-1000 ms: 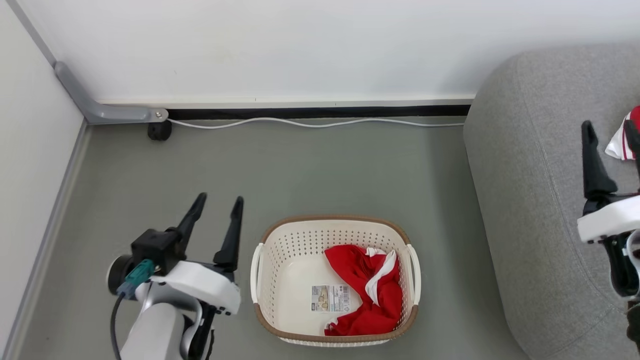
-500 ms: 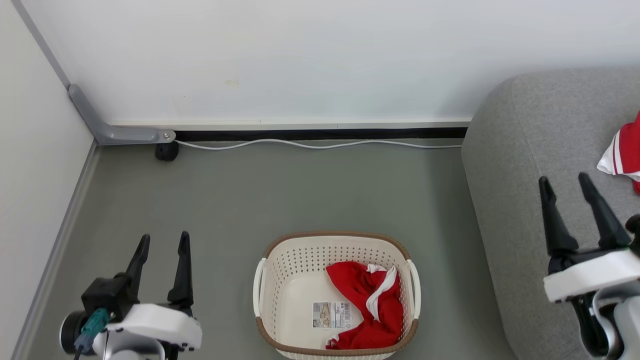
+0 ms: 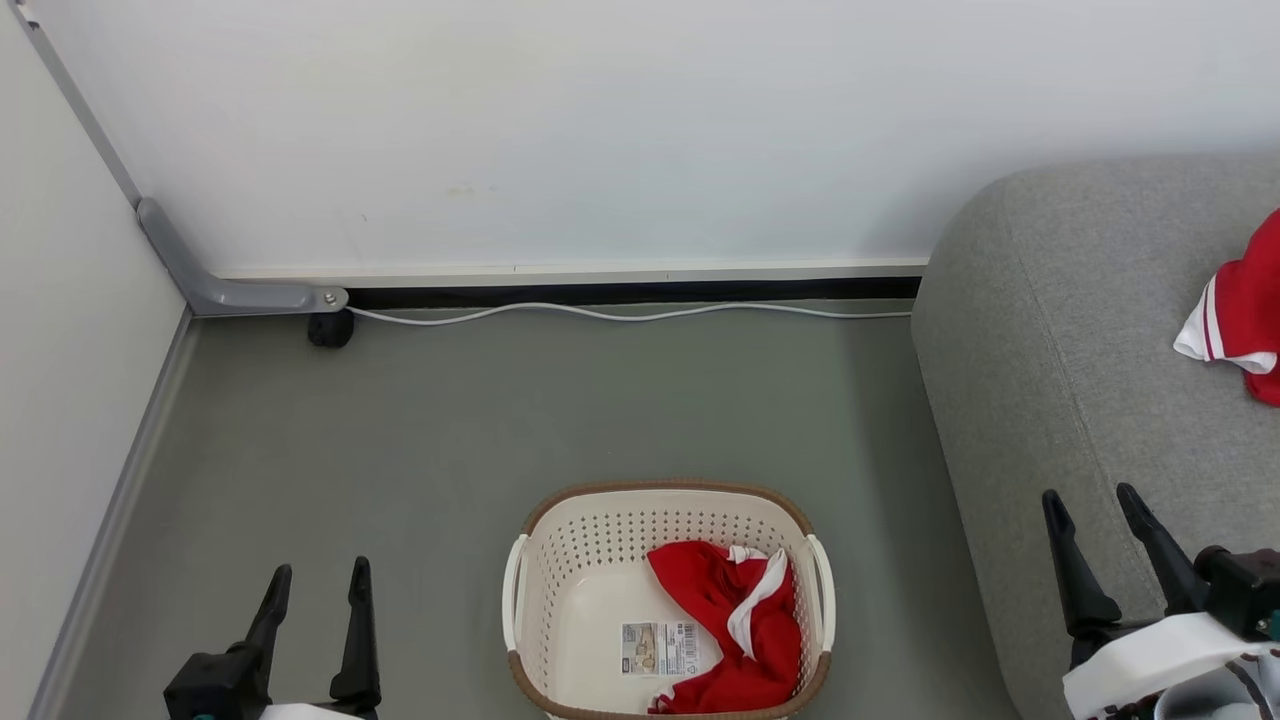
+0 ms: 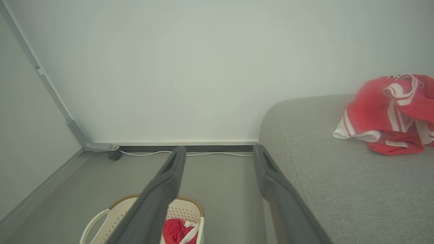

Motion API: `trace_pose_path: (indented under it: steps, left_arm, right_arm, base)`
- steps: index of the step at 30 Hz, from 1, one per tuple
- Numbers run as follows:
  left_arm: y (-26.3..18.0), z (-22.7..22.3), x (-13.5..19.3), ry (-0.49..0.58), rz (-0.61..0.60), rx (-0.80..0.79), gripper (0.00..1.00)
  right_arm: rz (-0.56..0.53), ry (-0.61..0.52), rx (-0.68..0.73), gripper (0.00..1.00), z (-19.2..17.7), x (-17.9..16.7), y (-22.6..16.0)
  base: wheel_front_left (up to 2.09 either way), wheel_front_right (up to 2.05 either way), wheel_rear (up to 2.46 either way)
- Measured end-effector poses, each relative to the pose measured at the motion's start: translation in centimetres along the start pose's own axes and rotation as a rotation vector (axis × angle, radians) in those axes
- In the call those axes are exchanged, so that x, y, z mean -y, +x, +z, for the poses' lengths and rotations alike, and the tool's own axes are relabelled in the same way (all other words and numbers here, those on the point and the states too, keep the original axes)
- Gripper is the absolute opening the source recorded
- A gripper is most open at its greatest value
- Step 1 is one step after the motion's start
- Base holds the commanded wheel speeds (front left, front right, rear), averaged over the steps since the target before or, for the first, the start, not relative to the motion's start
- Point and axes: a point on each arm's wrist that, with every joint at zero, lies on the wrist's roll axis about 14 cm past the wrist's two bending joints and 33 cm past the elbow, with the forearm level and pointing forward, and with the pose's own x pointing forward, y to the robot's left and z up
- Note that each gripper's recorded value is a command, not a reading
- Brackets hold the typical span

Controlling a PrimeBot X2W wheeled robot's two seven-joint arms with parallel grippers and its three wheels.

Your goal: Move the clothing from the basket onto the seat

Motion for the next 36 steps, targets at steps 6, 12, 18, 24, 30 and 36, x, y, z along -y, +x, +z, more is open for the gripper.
trace_pose_path:
  steps: [6, 12, 18, 24, 30, 36]
  left_arm:
    - [-0.5, 0.0, 0.0, 0.005, 0.001, 0.003, 1.00]
    - [-0.6, 0.2, 0.0, 0.007, -0.001, 0.007, 1.00]
    - [-0.4, 0.1, 0.2, 0.007, -0.006, 0.003, 1.00]
    - [-0.3, -0.4, 0.5, 0.008, -0.013, -0.013, 1.00]
    - [0.0, -2.0, 1.4, -0.012, -0.029, -0.063, 1.00]
    - [1.9, -3.8, 3.3, -0.033, -0.070, -0.122, 1.00]
  right_arm:
    - [0.001, 0.000, -0.030, 1.00, -1.0, -0.2, -0.2]
    - [0.001, 0.001, -0.045, 1.00, -1.5, -0.2, -0.3]
    - [0.000, -0.007, -0.050, 1.00, -1.6, -0.2, -0.2]
    - [-0.003, -0.005, -0.061, 1.00, -1.9, 0.0, -0.1]
    - [-0.003, -0.005, -0.059, 1.00, -1.9, 0.1, 0.8]
    - [0.003, -0.016, -0.019, 1.00, -0.6, 0.6, 3.3]
  base:
    - [0.00, 0.00, 0.00]
    - [0.00, 0.00, 0.00]
    - [0.00, 0.00, 0.00]
    - [0.00, 0.00, 0.00]
    - [0.00, 0.00, 0.00]
    - [0.00, 0.00, 0.00]
